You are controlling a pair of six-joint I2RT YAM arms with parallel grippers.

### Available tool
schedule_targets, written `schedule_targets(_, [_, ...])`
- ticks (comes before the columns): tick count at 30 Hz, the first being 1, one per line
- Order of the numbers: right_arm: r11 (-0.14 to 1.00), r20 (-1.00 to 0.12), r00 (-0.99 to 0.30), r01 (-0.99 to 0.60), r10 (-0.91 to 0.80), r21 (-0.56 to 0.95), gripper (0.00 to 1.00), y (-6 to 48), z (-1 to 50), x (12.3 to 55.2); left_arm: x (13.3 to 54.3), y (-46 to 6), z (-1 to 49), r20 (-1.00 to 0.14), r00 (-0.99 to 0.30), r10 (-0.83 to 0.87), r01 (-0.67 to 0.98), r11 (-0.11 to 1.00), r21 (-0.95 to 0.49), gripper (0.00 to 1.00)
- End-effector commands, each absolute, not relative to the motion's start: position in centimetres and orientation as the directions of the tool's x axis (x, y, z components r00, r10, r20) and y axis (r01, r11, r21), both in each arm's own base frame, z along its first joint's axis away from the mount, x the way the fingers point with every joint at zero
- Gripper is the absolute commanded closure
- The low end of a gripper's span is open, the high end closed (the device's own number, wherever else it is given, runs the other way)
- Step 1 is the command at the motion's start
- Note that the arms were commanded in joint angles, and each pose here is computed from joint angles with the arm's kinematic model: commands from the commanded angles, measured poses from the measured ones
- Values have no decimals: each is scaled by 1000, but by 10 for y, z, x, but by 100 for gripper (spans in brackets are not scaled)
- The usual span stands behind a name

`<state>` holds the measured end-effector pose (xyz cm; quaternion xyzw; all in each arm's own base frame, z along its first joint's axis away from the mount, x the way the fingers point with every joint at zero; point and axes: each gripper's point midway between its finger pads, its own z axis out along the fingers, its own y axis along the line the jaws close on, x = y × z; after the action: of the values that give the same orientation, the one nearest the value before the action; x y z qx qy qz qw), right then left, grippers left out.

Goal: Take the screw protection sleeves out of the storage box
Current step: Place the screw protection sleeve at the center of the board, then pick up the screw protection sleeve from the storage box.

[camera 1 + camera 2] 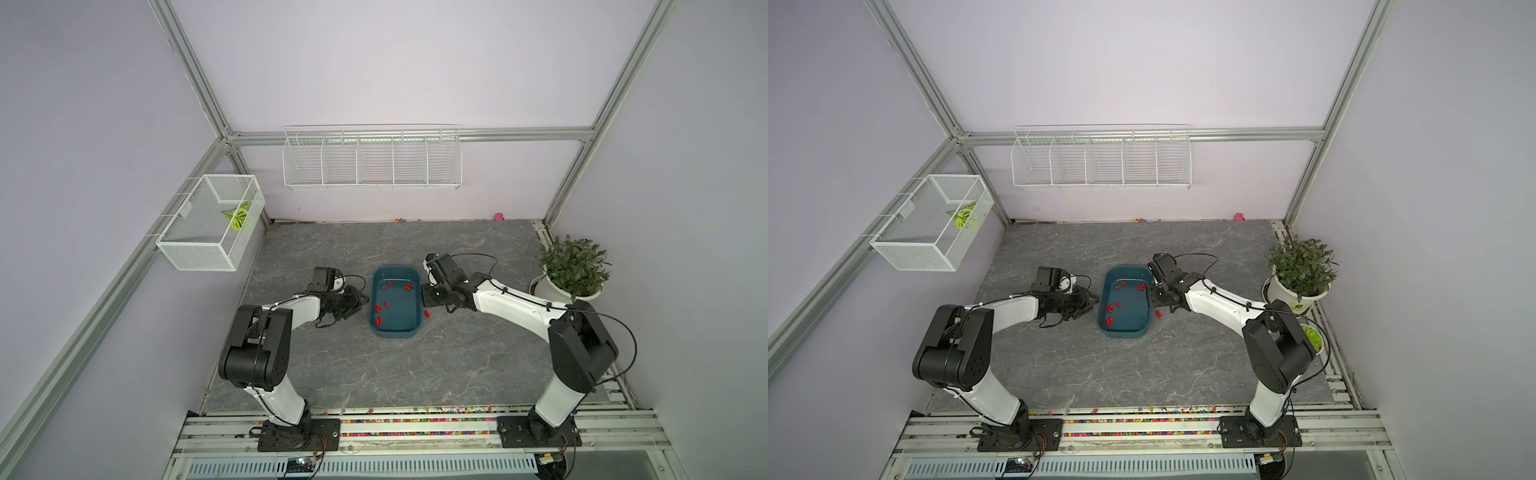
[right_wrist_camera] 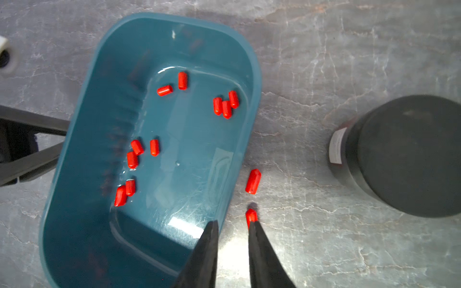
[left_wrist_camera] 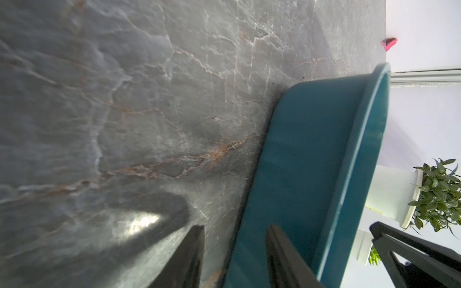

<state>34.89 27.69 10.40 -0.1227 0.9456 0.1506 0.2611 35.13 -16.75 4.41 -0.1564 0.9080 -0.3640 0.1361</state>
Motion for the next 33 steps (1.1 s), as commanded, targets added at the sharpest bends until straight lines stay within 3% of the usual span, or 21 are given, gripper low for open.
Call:
schedule_targets(1, [904,-620,-762,-381,-187,196,73,290,132,352,357,-170,46,-137,-918,-372,-170,681,-712,53])
schedule_targets(13, [803,-603,-740,-536,-298,261,75,356,132,346,357,-170,47,-142,-918,-371,-165,682,-712,53])
schedule_targets(33, [782,-437,-817,-533,-377,323,75,393,69,347,356,-170,50,-150,-917,-371,-158,679,-717,53])
